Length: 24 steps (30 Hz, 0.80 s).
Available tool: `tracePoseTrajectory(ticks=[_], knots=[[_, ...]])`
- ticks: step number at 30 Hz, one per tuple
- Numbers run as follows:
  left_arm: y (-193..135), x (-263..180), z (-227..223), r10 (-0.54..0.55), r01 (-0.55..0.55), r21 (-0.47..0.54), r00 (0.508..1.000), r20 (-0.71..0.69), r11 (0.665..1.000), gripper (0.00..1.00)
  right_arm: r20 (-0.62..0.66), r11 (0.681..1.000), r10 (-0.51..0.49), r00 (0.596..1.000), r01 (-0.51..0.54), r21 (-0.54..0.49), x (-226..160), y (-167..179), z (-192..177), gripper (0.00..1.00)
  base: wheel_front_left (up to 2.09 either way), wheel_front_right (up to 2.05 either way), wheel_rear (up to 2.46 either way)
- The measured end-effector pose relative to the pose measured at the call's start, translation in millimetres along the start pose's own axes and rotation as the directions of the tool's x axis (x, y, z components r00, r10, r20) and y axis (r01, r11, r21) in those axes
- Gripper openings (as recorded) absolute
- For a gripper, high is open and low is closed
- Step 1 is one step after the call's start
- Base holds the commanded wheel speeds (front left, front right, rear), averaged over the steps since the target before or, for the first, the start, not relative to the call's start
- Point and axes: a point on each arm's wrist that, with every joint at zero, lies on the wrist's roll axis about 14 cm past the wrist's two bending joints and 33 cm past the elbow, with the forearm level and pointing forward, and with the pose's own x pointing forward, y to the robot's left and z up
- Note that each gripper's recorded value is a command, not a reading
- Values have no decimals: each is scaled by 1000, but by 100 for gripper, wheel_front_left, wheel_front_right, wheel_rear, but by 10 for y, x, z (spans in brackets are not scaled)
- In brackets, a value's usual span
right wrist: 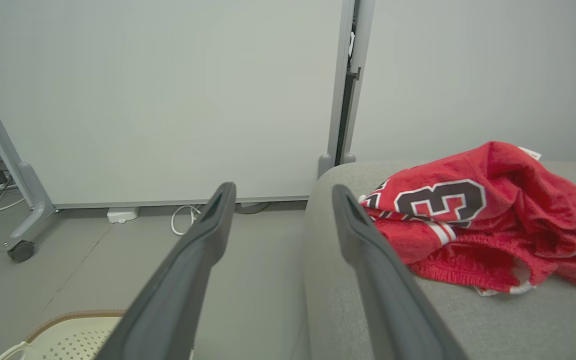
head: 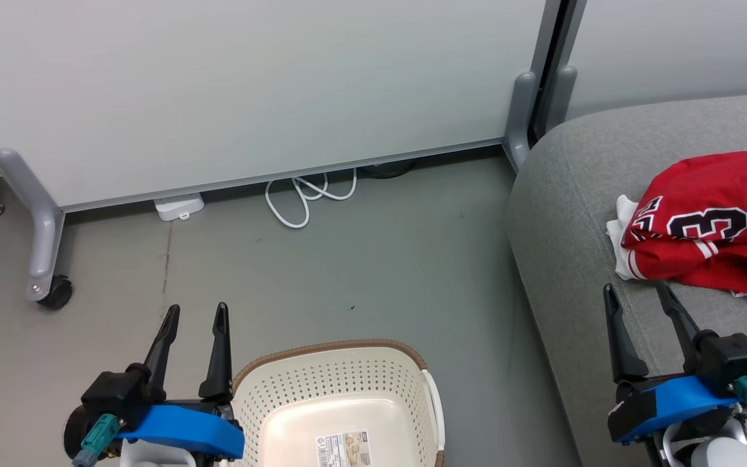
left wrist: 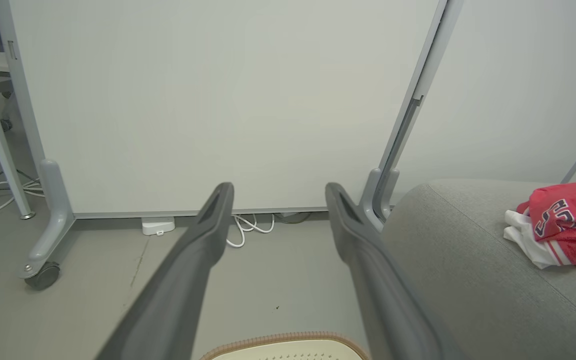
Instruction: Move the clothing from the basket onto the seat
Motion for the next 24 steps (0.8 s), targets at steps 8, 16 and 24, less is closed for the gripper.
tracePoseTrajectory(ticks=[8, 16, 24], knots=[[216, -107, 11, 76, -76, -2, 997, 4, 997, 100, -7, 998, 45, 999, -44, 42, 15, 169, -35, 100, 0, 0, 0], [312, -164, -12, 109, -109, -1, 994, -3, 994, 100, -9, 996, 73, 997, -72, 52, 47, 271, -59, 100, 0, 0, 0], [340, -189, -31, 119, -119, -1, 993, -9, 993, 100, -13, 995, 83, 996, -82, 55, 63, 308, -77, 100, 0, 0, 0]])
